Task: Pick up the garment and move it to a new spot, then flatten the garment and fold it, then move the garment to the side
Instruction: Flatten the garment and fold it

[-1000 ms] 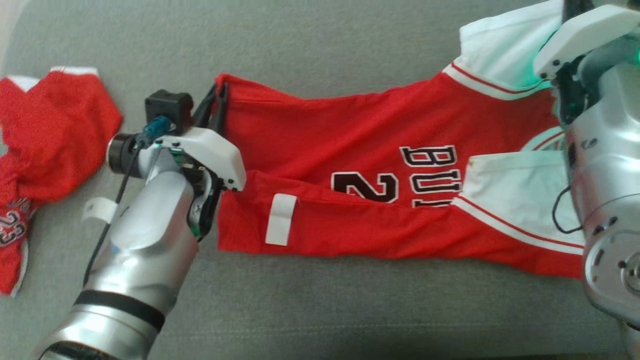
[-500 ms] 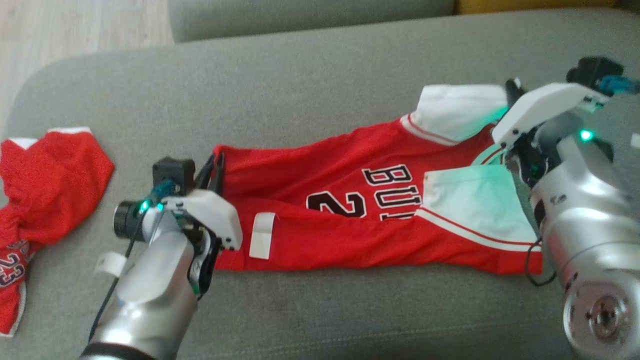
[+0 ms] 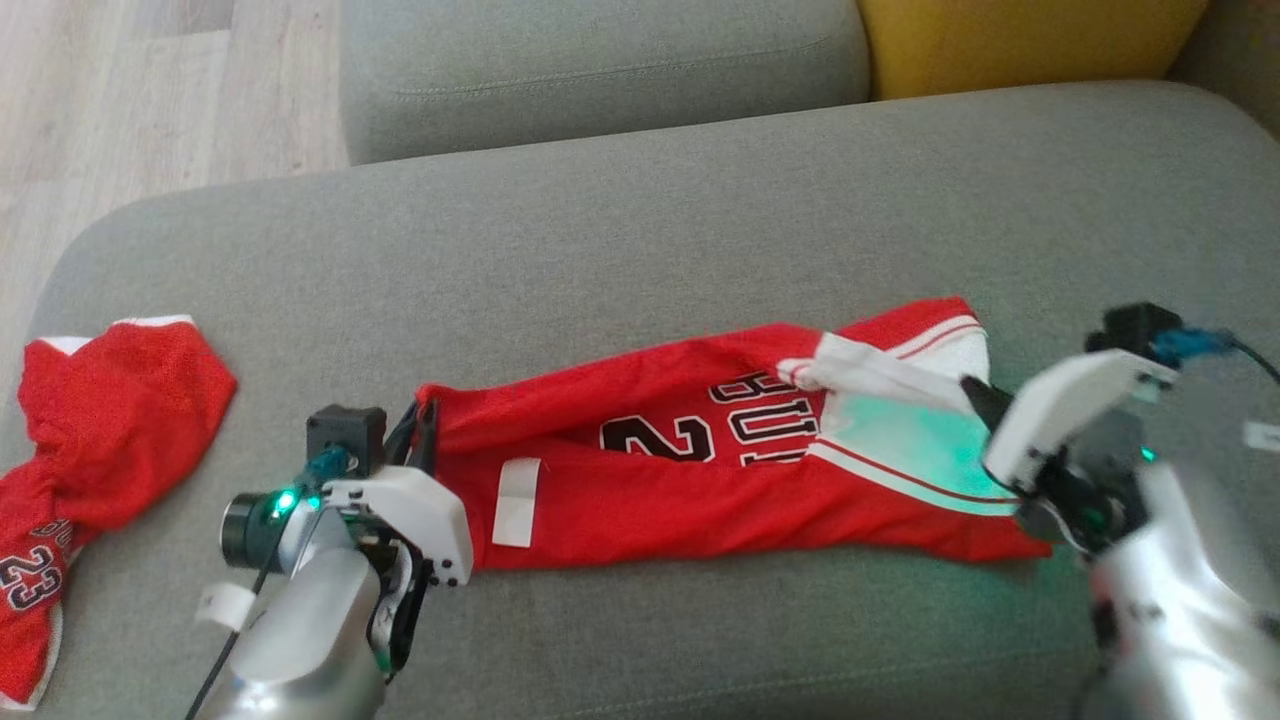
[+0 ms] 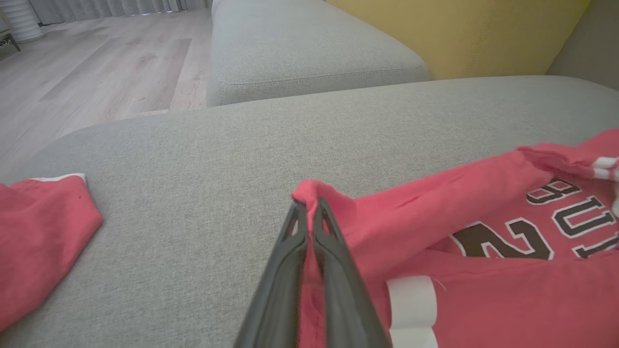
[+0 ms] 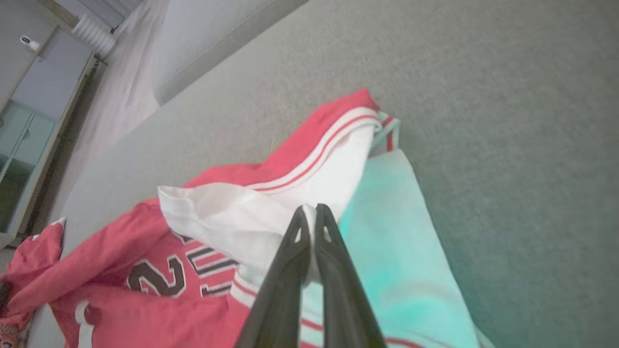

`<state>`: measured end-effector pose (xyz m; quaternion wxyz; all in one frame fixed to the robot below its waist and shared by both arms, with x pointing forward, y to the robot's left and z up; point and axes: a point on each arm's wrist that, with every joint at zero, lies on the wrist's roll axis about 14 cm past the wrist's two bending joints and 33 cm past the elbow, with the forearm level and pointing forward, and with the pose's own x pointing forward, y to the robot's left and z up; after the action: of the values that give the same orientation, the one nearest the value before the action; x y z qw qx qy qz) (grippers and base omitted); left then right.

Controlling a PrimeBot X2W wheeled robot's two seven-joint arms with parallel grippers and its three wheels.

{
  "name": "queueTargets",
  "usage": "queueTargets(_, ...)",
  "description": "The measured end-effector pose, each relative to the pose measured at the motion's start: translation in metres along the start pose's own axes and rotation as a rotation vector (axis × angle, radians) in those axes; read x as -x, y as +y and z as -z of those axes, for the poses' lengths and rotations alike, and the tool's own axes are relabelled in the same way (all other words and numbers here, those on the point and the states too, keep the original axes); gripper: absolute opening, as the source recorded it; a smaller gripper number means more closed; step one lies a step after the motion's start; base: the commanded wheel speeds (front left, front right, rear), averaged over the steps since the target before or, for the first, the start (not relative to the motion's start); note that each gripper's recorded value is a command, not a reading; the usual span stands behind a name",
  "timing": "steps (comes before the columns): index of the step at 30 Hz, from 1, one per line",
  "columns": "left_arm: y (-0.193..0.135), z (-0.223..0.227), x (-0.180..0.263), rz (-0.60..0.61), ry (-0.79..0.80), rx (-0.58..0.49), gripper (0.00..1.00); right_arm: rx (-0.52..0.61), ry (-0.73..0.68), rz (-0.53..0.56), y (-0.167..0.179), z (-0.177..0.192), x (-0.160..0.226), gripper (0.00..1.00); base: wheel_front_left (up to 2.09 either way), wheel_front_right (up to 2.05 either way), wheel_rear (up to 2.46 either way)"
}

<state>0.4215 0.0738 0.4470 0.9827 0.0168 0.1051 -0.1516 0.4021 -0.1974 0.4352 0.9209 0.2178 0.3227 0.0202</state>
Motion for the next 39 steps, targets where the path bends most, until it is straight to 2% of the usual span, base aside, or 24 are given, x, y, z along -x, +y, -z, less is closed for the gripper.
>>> queueTargets(5,-0.002,0.002,0.0,0.004,0.003,-0.002,0.0,0.01,0.042,-0.014,-0.013,0.008,0.035,0.0,0.0,0.0,0.0)
queueTargets(12,-0.001,0.003,-0.001,0.005,0.003,0.0,0.0,0.024,0.107,-0.032,-0.003,0.017,0.072,0.0,0.0,0.0,0.0)
queueTargets(19,0.002,0.005,0.001,-0.001,0.008,-0.003,0.0,0.046,0.136,-0.017,0.0,0.021,0.084,0.0,0.0,0.0,0.0)
queueTargets(34,0.009,0.031,0.016,0.002,0.08,-0.026,0.0,0.087,0.187,0.059,-0.016,0.047,0.081,0.0,0.0,0.0,0.0)
queueTargets(35,0.009,0.032,0.016,0.003,0.082,-0.028,0.22,0.094,0.192,0.066,-0.018,0.049,0.082,1.0,0.0,0.0,0.0)
queueTargets(36,0.009,0.032,0.016,0.004,0.083,-0.029,0.7,0.101,0.185,0.078,-0.02,0.049,0.082,1.0,0.0,0.0,0.0)
queueTargets(37,0.008,0.033,0.016,0.004,0.085,-0.03,1.0,0.107,0.172,0.087,-0.022,0.048,0.082,1.0,0.0,0.0,0.0)
queueTargets(39,0.007,0.034,0.016,0.006,0.087,-0.031,1.0,0.12,0.137,0.099,-0.024,0.043,0.083,1.0,0.0,0.0,0.0)
